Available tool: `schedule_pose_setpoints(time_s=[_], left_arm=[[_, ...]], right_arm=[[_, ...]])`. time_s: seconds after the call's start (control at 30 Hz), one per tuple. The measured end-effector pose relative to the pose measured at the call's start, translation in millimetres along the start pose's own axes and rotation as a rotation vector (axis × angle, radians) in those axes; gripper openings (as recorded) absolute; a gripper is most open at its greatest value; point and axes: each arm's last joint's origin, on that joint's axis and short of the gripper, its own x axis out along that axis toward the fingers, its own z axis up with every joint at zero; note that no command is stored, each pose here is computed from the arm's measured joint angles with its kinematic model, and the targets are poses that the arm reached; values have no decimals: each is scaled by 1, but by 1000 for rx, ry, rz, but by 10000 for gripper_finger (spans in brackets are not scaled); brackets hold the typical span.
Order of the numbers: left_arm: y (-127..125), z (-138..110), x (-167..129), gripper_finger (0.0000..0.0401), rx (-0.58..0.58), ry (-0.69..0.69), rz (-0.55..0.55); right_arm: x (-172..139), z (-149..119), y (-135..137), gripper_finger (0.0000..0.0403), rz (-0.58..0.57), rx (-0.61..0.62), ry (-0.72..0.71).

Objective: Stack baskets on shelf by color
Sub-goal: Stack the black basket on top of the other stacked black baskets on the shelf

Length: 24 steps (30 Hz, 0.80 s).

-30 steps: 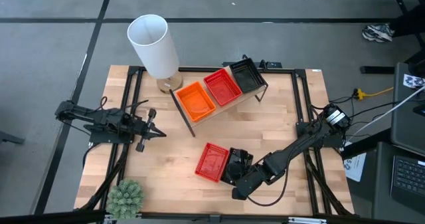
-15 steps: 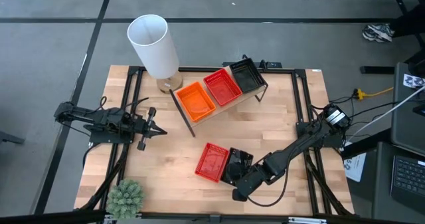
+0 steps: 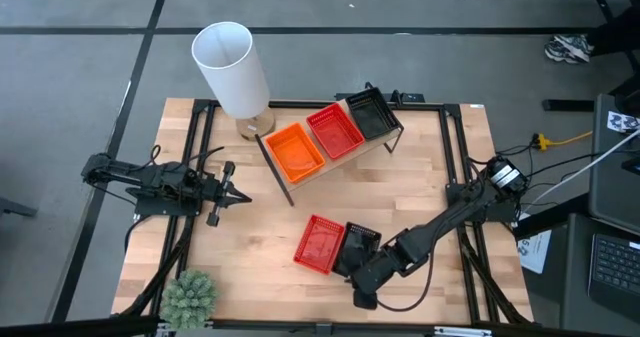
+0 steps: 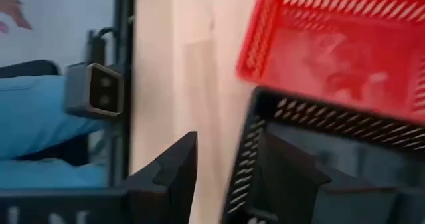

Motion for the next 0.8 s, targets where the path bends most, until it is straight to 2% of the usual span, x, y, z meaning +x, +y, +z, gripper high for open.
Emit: schedule_pose_setpoints(time_s=[0.1, 0.23, 0.5, 0.8], left_arm=[[0, 0, 0, 0, -1, 0, 0], [0, 0, 0, 0, 0, 0, 0], [0, 0, 0, 0, 0, 1, 0], [0, 0, 0, 0, 0, 1, 0]], right_arm=[[-1, -3, 4, 160, 11, 39, 1], [2, -7, 7, 161, -39, 18, -34], [32, -22, 3, 161, -105, -10, 54], [43, -31, -3, 161, -162, -19, 107]])
